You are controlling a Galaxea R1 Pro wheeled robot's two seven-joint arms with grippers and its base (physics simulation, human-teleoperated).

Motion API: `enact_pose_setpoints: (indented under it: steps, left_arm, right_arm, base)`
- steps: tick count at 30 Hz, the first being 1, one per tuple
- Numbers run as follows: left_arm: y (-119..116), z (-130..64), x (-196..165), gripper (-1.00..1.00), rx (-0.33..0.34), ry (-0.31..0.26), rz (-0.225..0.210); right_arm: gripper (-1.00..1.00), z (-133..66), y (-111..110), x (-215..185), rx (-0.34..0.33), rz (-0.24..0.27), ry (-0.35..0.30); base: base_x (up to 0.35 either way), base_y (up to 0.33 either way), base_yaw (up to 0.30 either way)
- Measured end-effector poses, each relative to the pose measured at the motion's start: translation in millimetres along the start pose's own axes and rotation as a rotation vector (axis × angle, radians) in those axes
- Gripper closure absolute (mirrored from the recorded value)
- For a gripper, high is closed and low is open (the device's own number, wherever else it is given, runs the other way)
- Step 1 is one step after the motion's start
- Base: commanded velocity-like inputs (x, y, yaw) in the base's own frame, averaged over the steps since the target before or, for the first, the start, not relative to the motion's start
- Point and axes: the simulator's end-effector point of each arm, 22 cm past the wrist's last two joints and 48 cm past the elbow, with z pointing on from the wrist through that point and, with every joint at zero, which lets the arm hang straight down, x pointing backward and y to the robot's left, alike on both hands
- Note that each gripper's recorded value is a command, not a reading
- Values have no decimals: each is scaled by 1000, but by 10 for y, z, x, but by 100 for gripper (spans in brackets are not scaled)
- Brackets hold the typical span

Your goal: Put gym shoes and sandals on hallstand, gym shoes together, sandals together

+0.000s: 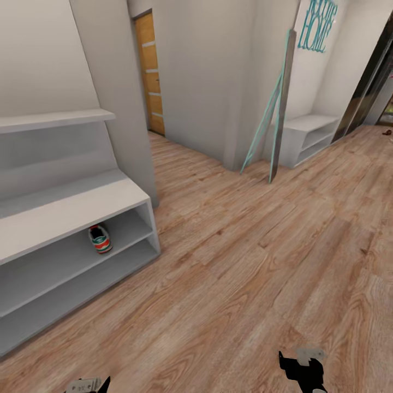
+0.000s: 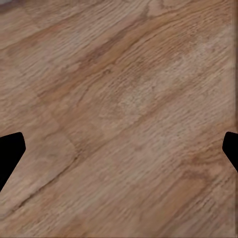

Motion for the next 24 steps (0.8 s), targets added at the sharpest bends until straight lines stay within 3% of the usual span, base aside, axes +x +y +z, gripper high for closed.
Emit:
enact_pose_setpoints:
  steps: [24]
  left_arm:
    - [-27,7,19,-100,-6,4,5]
  right_arm:
    - [-100,-3,25,5,-4,1,1]
  base:
    - [0,0,-287]
